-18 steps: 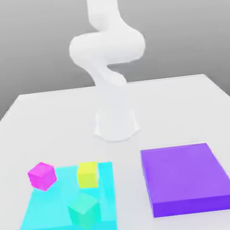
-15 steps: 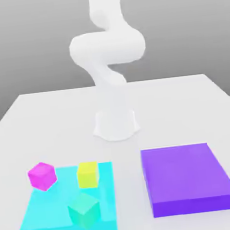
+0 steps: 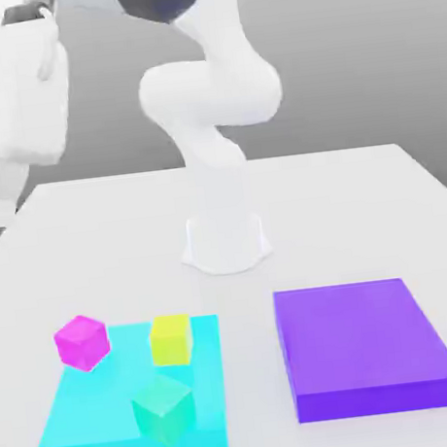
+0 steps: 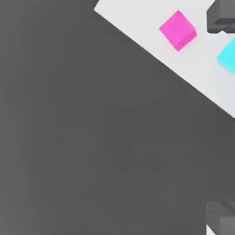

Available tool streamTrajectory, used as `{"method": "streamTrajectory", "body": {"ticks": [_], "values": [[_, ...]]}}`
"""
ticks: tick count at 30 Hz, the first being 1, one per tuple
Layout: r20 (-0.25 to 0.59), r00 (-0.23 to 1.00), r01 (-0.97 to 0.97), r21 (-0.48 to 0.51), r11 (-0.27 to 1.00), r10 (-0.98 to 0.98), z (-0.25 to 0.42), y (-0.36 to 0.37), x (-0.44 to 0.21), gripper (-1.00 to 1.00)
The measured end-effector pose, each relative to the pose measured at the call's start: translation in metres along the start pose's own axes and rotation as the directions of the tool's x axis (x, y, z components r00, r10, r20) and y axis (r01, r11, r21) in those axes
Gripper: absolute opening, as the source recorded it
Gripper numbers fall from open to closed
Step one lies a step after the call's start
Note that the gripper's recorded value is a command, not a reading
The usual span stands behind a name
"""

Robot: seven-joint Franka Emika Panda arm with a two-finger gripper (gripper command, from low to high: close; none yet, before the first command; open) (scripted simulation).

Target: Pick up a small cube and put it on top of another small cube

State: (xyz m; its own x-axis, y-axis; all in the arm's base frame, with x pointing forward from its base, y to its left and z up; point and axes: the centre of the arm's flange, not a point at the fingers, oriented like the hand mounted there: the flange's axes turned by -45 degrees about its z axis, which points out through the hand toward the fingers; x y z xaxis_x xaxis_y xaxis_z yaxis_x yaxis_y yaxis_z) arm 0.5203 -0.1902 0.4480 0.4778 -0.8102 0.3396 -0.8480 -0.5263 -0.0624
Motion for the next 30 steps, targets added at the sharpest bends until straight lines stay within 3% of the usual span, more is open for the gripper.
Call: {"method": "streamTrajectory", "body": {"ticks": [8,15,19,20,26,30], "values": [[0.122,0.927,-0.339,-0.135,0.931,0.355,0.139,0.051,0.021,0.00],[0.191,0.732,-0.605,-0.258,0.753,0.653,0.248,0.111,0.018,0.00],[0.199,0.683,-0.647,-0.280,0.709,0.702,0.309,0.125,0.001,0.00],[0.199,0.682,-0.648,-0.281,0.708,0.703,0.321,0.126,-0.004,-1.00],[0.199,0.682,-0.649,-0.279,0.708,0.704,0.327,0.127,-0.006,-1.00],[0.199,0.680,-0.650,-0.280,0.706,0.705,0.284,0.124,0.010,-1.00]]}}
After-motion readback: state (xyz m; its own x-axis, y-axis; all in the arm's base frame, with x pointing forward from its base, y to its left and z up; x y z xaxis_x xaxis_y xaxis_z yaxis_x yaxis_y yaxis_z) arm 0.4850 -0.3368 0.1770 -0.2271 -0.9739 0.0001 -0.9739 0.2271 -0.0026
